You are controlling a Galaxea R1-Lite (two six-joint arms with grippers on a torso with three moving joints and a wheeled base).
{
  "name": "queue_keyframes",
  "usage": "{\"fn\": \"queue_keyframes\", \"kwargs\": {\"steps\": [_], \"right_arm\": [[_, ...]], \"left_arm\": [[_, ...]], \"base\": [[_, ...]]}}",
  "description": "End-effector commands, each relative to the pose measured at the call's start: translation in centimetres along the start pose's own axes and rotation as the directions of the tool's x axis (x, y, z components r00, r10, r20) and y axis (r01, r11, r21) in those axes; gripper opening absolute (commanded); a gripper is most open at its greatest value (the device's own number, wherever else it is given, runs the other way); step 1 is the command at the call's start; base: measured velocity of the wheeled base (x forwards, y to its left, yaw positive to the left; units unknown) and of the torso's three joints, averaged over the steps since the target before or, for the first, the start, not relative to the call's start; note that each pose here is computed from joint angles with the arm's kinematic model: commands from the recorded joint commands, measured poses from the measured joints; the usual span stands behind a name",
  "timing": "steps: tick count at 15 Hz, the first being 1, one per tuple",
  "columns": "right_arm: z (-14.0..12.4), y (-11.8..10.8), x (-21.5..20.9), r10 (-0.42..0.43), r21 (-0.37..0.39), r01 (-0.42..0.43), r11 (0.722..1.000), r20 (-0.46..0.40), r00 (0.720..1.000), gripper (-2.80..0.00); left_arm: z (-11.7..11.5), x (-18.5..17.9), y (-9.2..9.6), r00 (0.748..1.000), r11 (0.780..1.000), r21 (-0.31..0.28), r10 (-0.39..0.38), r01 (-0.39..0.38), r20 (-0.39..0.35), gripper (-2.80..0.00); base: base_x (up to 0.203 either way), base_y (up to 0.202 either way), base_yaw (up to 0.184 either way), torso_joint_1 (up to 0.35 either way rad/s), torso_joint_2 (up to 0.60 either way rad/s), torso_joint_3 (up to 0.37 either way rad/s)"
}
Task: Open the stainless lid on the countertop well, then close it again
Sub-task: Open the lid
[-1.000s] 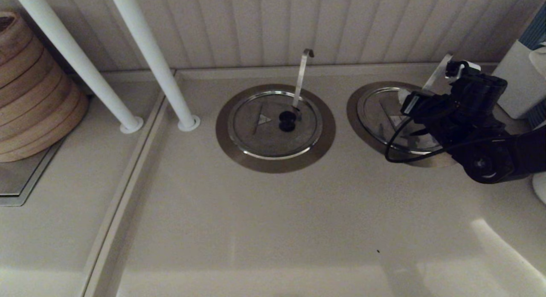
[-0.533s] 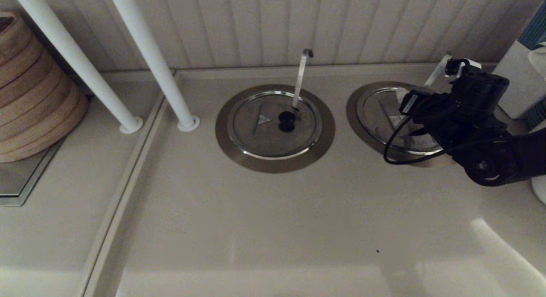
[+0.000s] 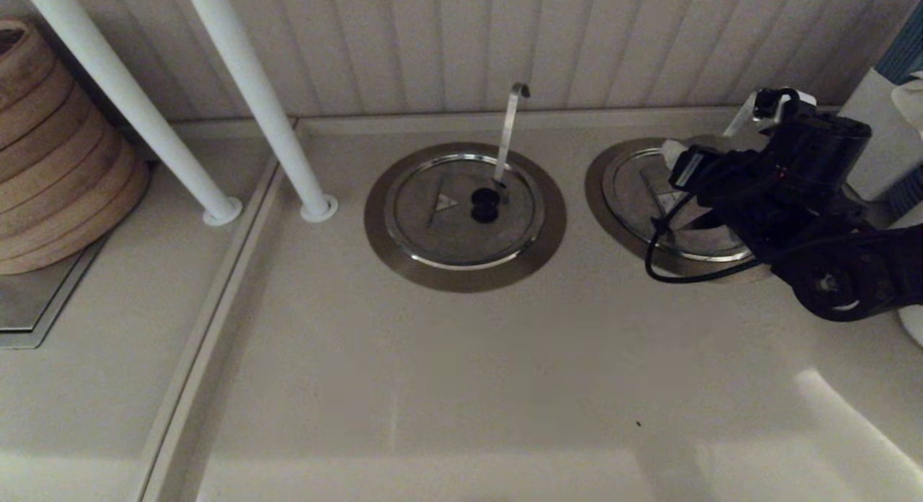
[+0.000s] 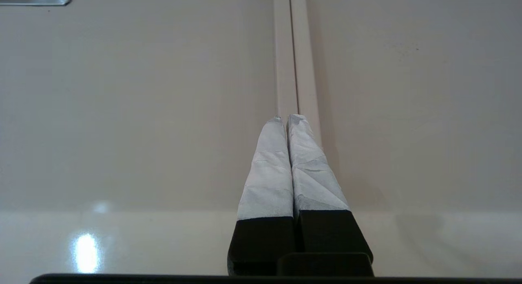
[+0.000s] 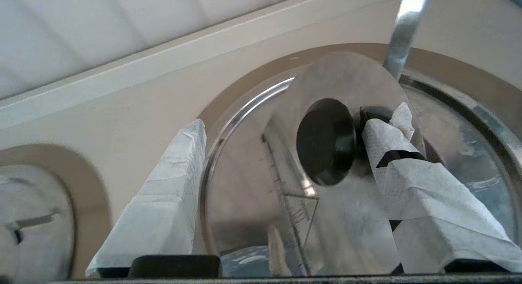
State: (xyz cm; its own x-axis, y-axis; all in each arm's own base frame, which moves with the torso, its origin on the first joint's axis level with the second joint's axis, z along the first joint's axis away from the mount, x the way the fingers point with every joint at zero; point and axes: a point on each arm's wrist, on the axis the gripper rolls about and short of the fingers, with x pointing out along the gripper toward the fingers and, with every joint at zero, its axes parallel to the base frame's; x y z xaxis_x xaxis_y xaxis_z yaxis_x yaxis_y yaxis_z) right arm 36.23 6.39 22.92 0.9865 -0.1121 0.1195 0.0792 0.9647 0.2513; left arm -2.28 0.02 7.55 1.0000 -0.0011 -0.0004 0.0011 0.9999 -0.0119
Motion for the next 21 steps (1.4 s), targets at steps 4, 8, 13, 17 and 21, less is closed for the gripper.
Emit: {"fn": "queue_keyframes", "kwargs": {"steps": [4,8,13,17,21], "right_arm": [[-0.8,1.8,-1.5,0.052,0.001,-0.052,0.999,-0.034,0.998,0.00],[-1.4,3.2,-2.5,0.073,-0.001,-0.073,0.997,-0.055,0.996,0.00],[-1.0,3.8,-3.3,0.092,0.005,-0.092,0.996,-0.052,0.994,0.00],[-1.0,4.3,-3.9,0.112,0.008,-0.112,0.994,-0.057,0.992,0.00],[-0.8,1.9,-1.7,0.028,-0.010,-0.029,1.000,-0.036,0.999,0.00]], "left_arm": [[0.0,0.0,0.0,1.000,1.000,0.000,0.000,0.000,-0.001,-2.80],[0.0,0.0,0.0,1.000,1.000,0.000,0.001,-0.001,-0.001,-2.80],[0.0,0.0,0.0,1.000,1.000,0.000,0.001,-0.001,-0.001,-2.80],[0.0,0.0,0.0,1.000,1.000,0.000,0.002,-0.002,-0.001,-2.80],[0.0,0.0,0.0,1.000,1.000,0.000,0.001,-0.001,-0.001,-2.80]], "base": [[0.000,0.000,0.000,0.000,0.00,0.000],[0.000,0.000,0.000,0.000,0.00,0.000],[0.000,0.000,0.000,0.000,0.00,0.000],[0.000,0.000,0.000,0.000,0.00,0.000],[0.000,0.000,0.000,0.000,0.00,0.000]]}}
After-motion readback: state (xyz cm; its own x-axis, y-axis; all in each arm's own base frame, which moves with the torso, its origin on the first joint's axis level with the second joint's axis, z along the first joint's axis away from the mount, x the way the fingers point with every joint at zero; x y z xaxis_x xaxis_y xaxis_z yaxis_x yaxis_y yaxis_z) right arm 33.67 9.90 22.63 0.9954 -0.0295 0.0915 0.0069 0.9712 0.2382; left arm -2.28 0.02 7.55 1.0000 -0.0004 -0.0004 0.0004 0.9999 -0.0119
